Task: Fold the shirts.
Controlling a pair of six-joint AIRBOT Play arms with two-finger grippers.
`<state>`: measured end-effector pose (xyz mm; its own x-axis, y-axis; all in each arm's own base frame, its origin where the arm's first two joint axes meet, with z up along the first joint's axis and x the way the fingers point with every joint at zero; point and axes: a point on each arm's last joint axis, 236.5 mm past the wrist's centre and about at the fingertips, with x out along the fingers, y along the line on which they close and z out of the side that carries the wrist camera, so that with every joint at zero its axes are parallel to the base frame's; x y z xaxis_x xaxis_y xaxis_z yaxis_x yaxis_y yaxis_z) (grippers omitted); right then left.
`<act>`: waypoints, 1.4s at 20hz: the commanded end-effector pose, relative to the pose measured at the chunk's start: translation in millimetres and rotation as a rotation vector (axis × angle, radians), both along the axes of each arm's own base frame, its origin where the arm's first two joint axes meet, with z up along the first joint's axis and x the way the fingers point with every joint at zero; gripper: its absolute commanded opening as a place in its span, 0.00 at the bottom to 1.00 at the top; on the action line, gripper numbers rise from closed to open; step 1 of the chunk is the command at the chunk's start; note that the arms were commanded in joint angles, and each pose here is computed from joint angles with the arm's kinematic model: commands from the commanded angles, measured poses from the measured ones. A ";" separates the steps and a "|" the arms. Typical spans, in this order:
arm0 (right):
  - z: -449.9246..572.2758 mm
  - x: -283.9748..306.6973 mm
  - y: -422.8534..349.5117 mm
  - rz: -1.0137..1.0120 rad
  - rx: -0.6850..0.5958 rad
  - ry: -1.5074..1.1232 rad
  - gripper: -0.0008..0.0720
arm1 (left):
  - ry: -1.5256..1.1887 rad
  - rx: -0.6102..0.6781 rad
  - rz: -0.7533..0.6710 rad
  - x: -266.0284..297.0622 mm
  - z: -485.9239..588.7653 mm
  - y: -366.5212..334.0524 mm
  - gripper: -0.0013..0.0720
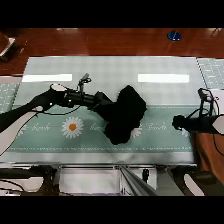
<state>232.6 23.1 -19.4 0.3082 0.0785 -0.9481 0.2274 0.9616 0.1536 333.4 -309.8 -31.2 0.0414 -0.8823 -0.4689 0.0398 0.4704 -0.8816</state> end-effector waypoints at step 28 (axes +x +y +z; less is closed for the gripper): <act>-63.2 23.2 255.9 0.201 0.538 0.034 0.57 | -0.086 -0.133 -0.110 33.0 34.9 -3.1 0.05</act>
<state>239.6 275.5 -85.8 0.1538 0.6026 -0.7831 0.0683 0.7841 0.6168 366.2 -313.3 3.4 -0.0241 -0.9377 -0.3466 0.1615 0.3385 -0.9270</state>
